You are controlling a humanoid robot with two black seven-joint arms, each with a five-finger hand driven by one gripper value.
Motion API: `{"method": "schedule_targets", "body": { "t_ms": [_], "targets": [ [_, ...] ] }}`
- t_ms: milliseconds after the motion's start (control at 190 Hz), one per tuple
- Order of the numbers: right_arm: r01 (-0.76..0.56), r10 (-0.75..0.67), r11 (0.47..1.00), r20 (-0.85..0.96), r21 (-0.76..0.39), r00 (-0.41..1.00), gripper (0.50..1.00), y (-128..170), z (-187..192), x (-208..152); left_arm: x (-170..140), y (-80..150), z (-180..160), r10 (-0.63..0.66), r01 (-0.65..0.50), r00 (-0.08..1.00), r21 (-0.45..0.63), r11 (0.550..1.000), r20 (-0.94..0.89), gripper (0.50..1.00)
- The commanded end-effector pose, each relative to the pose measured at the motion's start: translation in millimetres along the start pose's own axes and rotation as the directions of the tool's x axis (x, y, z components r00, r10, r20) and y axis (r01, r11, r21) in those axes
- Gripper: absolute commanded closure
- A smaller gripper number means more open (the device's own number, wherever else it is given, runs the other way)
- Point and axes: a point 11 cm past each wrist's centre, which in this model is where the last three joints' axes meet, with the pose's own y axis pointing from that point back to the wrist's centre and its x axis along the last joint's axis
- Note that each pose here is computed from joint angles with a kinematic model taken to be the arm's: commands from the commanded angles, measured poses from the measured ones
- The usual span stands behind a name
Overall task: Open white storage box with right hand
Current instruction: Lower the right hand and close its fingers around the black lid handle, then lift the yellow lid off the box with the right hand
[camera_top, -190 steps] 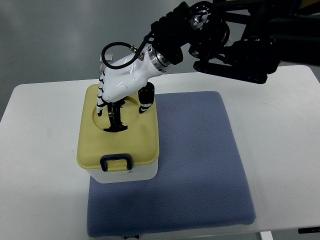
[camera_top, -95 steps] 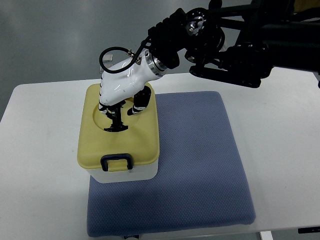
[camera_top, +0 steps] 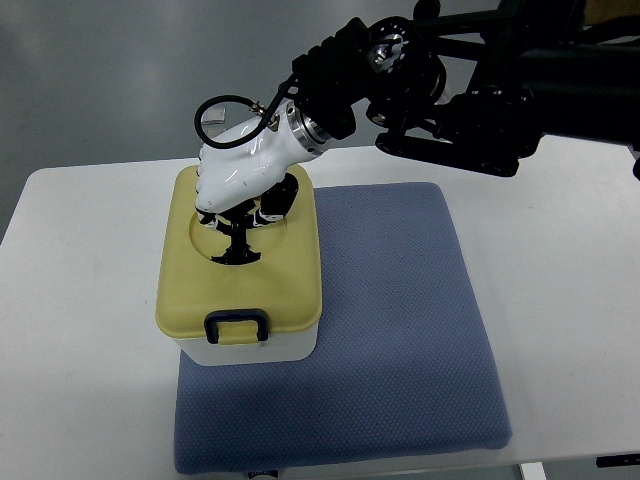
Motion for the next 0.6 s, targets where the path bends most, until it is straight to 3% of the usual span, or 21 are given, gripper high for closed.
{"method": "schedule_targets", "body": {
  "t_ms": [0,316,594],
  "targets": [
    [-0.007,0.007,1.000,-0.002,0.003,1.000,1.000,-1,-1,3,0,0,0,0.000,0.000,1.000,0.000,1.000,0.000,0.500],
    [-0.049,0.049,0.999,-0.021,-0.011,0.999,1.000,8,2,25,0,0,0,0.000,0.000,1.000,0.000,1.000,0.000,0.500],
    [-0.074,0.071,0.992,-0.039,-0.098,0.997,1.000,45,25,42,0,0,0,0.000,0.000,1.000,0.000,1.000,0.000,0.500]
  ]
}}
